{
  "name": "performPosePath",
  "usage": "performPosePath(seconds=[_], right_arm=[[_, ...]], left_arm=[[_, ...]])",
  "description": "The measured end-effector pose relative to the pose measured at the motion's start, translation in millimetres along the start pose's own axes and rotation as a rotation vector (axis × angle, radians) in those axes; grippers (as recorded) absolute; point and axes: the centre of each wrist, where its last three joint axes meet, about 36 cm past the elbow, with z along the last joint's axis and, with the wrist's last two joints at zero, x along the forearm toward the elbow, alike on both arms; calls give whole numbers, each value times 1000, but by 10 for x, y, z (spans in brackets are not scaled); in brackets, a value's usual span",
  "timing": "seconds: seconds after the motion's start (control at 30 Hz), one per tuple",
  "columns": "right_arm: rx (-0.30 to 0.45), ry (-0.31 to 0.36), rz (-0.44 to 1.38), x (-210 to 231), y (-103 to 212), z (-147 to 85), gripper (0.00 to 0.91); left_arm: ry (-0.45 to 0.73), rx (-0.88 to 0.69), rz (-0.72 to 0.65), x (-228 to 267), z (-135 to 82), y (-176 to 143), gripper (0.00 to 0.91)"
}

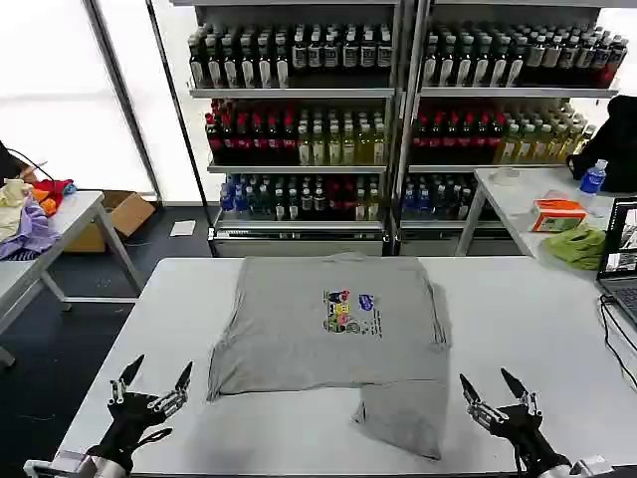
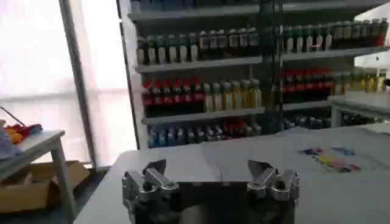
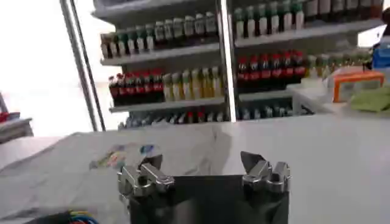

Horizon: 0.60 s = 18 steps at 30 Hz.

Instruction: Fold and organize the clothes.

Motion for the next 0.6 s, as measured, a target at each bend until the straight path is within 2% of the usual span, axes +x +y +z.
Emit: performPosePath(seconds=[0.2,0.6], right_arm=[[13,95,2,-2,196,-22,907],[39,202,2,-1,475,68,907]], left_arm=[[106,38,62,-121,-27,-14,907],[247,89,144,-446,37,-34,907]])
